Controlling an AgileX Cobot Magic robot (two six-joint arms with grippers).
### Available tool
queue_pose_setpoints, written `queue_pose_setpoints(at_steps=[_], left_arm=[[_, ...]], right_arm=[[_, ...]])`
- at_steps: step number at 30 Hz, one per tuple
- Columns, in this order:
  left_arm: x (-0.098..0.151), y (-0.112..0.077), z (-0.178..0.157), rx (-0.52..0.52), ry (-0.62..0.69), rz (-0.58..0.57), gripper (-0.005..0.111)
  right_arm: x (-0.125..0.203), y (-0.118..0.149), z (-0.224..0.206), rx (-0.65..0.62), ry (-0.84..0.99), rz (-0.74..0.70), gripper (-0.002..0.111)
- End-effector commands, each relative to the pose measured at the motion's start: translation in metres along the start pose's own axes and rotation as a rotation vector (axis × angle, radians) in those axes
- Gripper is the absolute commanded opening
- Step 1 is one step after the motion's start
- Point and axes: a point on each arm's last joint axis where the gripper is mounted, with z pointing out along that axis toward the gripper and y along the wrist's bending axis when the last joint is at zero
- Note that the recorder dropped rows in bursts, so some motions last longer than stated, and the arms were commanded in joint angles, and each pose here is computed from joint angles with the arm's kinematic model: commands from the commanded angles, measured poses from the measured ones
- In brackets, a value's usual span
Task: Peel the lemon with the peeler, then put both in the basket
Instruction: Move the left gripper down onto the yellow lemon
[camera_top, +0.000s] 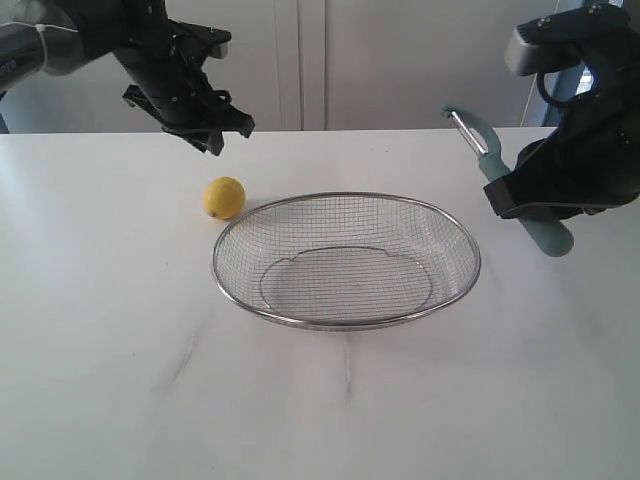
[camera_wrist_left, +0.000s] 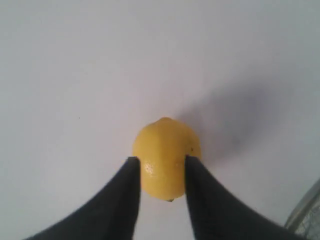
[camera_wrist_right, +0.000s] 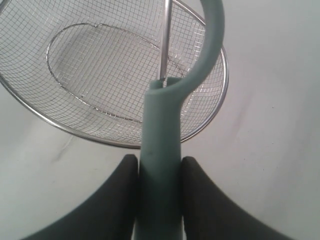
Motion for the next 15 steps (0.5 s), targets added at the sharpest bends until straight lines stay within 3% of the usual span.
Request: queue_pose_setpoints(at_steps=[1, 3, 9, 15], left_arm=[[0.004, 0.0, 0.016, 0.001, 0.026, -0.017, 0.071], [0.007, 0.001, 0.027, 0.001, 0.032, -0.014, 0.09], [0.004, 0.002, 0.041, -0.008, -0.026, 0.003, 0.091], [0.014, 0.003, 0.064, -0.008, 0.022, 0.004, 0.091]], right_arm=[[-0.001, -0.001, -0.002, 0.006, -0.018, 0.007, 0.0], [-0.001, -0.001, -0.002, 0.006, -0.018, 0.007, 0.0], [-0.001, -0.001, -0.002, 0.006, -0.018, 0.007, 0.0], [-0.001, -0.001, -0.002, 0.006, -0.018, 0.007, 0.0]])
